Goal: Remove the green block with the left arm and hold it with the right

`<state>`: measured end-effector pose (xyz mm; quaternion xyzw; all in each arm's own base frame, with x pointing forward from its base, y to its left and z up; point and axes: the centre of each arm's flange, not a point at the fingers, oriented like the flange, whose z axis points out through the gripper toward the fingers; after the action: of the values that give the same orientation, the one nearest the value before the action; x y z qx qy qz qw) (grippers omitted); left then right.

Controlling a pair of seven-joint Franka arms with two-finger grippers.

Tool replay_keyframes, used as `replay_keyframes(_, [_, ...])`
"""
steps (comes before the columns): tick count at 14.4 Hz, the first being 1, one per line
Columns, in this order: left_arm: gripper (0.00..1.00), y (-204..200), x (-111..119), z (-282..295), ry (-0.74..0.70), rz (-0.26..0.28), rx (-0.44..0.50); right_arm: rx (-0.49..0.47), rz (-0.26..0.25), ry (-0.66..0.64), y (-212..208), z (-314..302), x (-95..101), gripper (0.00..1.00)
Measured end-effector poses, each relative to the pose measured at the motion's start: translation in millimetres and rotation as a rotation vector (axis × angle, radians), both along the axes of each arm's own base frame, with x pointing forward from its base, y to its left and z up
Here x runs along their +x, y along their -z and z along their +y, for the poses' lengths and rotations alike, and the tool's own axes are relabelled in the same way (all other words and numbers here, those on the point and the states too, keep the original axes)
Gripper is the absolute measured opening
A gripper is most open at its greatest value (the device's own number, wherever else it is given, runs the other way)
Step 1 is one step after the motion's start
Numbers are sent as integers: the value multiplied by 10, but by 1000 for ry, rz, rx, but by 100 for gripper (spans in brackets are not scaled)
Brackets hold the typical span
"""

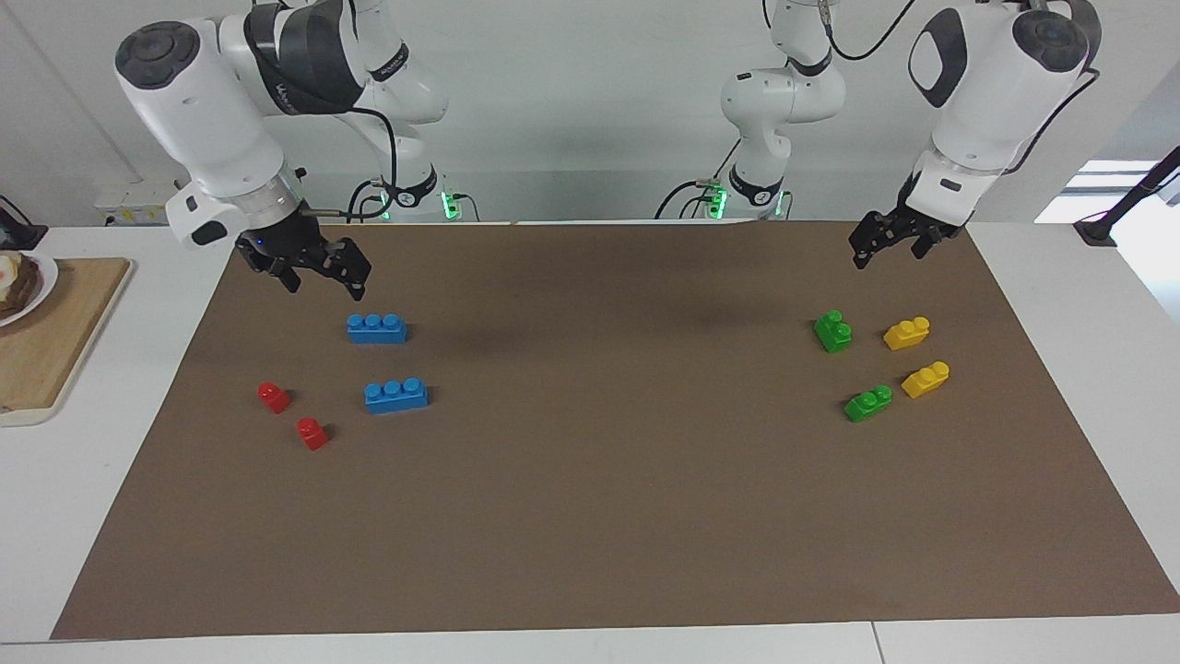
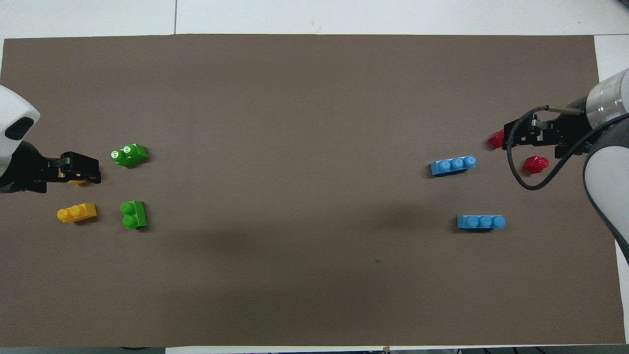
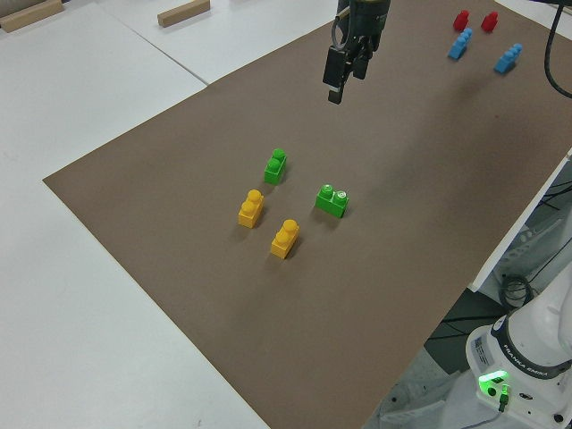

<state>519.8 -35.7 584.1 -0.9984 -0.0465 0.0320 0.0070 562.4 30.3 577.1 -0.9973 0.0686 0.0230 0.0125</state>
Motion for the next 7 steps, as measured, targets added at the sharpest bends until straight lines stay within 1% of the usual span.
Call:
replay_keyframes(2, [100, -142, 6, -51, 8, -22, -4, -9, -1, -66, -108, -1, -85, 100])
replay_keyframes(4, [100, -142, 23, -55, 9, -29, -5, -11, -9, -85, -178, 0, -126, 100])
replay_keyframes(7, [100, -34, 107, -61, 11, -16, -6, -13, -12, -96, -195, -1, -136, 100])
